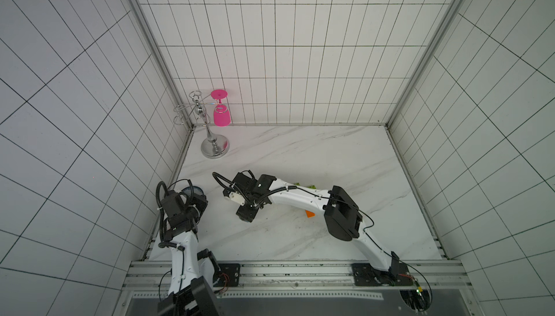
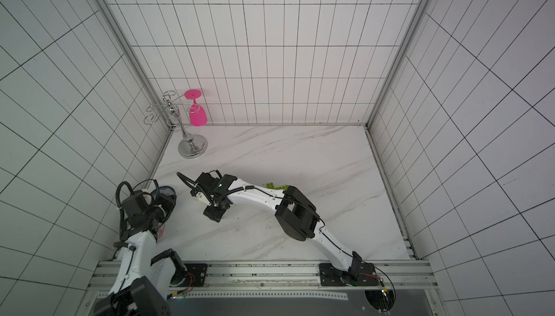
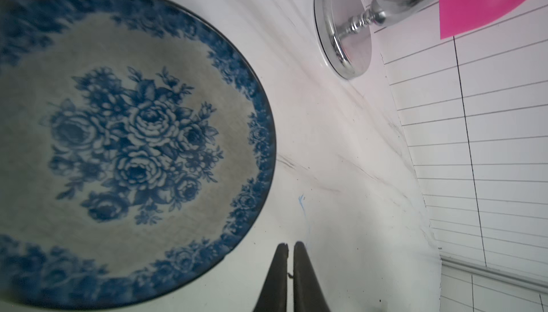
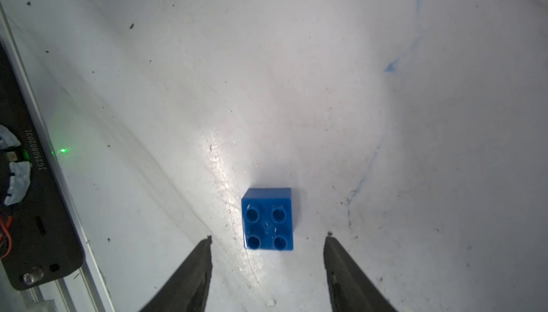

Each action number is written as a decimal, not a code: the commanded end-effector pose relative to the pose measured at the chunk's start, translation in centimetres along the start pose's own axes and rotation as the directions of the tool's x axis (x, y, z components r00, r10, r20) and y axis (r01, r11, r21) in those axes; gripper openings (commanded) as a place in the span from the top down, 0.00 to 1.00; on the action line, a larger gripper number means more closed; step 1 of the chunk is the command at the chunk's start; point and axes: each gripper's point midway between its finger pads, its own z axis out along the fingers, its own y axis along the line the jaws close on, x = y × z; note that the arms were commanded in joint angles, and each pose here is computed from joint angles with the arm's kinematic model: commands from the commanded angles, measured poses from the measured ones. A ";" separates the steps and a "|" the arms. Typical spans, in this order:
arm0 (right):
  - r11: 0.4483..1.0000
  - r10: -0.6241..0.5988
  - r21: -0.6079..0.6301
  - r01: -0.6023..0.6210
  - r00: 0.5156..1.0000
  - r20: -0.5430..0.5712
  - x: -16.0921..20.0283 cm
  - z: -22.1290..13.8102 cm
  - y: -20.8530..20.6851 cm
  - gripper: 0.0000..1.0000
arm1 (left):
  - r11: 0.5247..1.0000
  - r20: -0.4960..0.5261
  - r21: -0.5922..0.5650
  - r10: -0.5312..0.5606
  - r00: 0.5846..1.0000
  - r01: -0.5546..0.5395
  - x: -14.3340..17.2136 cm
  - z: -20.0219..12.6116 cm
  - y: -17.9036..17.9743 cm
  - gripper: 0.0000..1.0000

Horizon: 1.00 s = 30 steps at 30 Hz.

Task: Assemble a small pinwheel with lego
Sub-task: Pick up the lego brick from the center of the board.

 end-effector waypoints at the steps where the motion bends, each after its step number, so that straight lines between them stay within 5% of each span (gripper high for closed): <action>1: 0.998 -0.060 0.007 0.061 0.998 -0.032 -0.4 -0.5 0.1 0.38 | 0.997 -0.030 0.077 0.011 1.000 -0.009 -0.4 0.0 -1.1 0.89; 15: 0.992 -0.073 0.099 0.084 0.991 -0.114 0.5 2.0 -0.5 0.44 | 0.997 -0.080 0.080 0.009 0.997 -0.003 -0.1 0.5 -0.9 0.89; 22: 0.995 -0.055 0.082 0.064 0.992 -0.110 0.3 2.0 -0.3 0.65 | 0.997 -0.079 0.080 0.008 0.997 -0.002 -0.2 0.5 -0.9 0.89; 30: 0.995 0.044 0.087 -0.039 0.997 -0.058 0.0 -1.7 -0.8 0.75 | 0.987 -0.088 0.153 0.059 0.994 -0.045 0.2 0.3 -2.3 0.88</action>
